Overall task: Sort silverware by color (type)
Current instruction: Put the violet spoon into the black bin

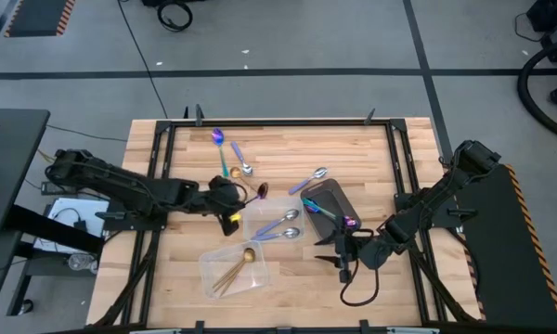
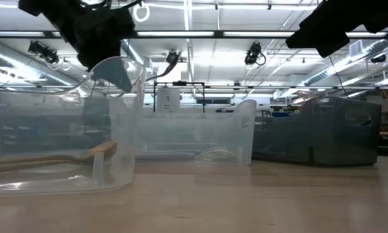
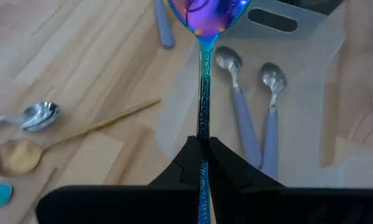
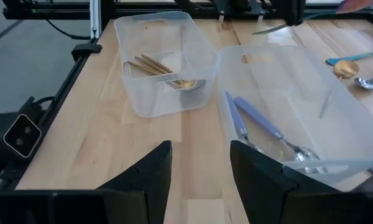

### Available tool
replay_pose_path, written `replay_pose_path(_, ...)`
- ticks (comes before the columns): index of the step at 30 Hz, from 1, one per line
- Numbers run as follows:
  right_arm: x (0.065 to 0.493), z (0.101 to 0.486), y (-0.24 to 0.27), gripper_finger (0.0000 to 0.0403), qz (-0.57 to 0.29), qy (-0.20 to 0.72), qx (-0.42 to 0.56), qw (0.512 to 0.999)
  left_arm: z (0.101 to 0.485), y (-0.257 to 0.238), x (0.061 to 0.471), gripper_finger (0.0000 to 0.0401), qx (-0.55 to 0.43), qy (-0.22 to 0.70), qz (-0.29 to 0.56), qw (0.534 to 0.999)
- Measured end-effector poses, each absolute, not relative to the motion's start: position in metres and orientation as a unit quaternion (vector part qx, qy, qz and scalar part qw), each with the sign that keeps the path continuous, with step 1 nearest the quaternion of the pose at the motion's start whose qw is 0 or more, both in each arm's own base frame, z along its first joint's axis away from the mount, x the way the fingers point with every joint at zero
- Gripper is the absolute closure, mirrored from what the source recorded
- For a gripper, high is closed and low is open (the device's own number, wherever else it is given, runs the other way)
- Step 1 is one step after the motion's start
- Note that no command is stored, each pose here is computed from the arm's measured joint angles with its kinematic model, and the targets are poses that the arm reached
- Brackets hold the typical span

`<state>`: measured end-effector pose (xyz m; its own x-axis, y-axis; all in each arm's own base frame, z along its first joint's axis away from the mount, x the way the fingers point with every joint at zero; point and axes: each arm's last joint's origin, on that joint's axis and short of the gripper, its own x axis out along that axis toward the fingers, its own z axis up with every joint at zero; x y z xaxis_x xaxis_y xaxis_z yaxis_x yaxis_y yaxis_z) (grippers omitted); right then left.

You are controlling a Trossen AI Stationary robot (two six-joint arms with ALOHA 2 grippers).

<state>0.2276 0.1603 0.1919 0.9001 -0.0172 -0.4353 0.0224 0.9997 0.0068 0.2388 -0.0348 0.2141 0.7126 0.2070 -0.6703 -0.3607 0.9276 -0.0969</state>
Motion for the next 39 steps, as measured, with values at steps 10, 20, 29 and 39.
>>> replay_pose_path(10,0.212,0.193,0.168,0.023,-0.016,0.239,0.024,0.971,0.226,-0.054,0.296,0.0384,0.042,0.366,0.13,0.92)
replay_pose_path(20,0.191,0.193,0.169,0.0232,-0.025,0.287,0.072,0.955,0.243,-0.05,0.348,0.0384,0.105,0.412,0.106,0.899)
replay_pose_path(29,0.179,0.187,0.173,0.0234,0.001,0.355,0.138,0.925,0.247,-0.043,0.389,0.0384,0.185,0.425,0.064,0.884)
replay_pose_path(39,0.175,0.2,0.171,0.0234,-0.017,0.326,0.168,0.93,0.256,-0.038,0.405,0.0384,0.289,0.402,0.039,0.868)
